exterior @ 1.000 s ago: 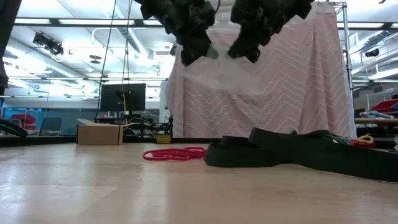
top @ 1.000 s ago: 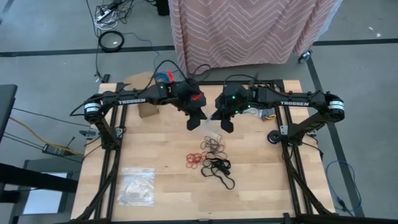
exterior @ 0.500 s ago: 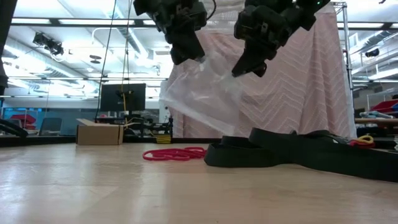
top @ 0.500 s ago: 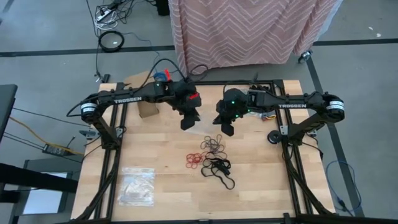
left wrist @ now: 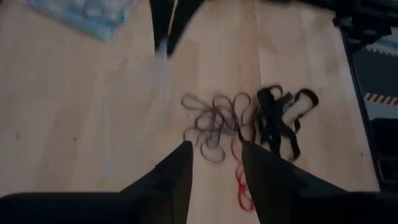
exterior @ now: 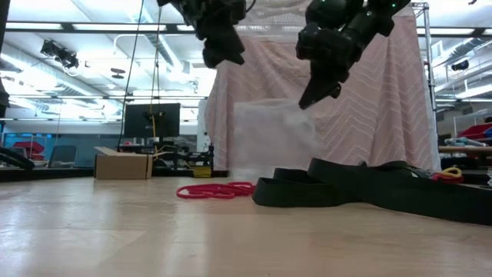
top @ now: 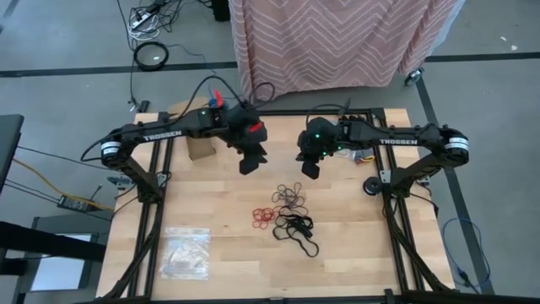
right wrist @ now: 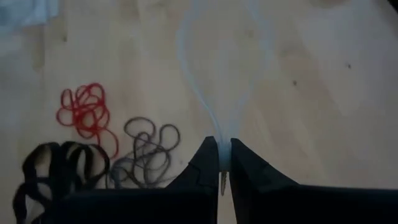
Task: Sort rubber bands
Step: Put the red rubber band into the transparent zip bag
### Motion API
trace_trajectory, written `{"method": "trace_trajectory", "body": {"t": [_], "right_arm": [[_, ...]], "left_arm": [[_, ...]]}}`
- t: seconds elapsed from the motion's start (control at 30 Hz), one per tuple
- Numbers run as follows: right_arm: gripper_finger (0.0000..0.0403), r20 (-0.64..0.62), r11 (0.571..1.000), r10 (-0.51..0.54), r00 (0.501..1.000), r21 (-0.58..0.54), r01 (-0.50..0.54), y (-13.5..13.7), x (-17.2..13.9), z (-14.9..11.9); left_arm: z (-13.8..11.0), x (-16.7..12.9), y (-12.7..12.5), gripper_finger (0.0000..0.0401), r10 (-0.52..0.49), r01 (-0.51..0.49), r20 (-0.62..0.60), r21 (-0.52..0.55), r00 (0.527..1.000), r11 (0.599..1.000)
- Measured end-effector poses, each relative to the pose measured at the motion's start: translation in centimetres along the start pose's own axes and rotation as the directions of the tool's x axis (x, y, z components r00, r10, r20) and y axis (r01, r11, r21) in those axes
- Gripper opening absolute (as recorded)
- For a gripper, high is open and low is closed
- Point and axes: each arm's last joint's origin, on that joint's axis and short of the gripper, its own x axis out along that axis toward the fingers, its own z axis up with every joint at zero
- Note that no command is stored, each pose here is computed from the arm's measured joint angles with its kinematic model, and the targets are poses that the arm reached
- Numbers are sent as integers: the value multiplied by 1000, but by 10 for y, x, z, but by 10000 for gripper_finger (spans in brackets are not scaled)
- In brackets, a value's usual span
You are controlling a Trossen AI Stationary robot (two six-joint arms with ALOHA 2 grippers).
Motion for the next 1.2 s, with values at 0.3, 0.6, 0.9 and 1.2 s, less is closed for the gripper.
{"method": "trace_trajectory", "body": {"t": [0.3,0.6,0.9,1.2], "right_arm": [[10,-96,998,-47,994,-57,41,0,-6,-11],[10,-66,998,-38,997,-58,34,3,-5,-8],[10,-22,999,-34,999,-34,33,4,-5,-4],[10,-6,999,-32,999,-13,32,4,-5,-2]], "left_arm": [[-58,56,-19,147,-58,66,-210,31,976,997],[-104,104,-51,147,-15,32,-124,131,992,991],[-133,137,-61,147,-11,19,-91,83,996,996],[-147,174,-56,131,-29,22,-135,-53,990,998]]}}
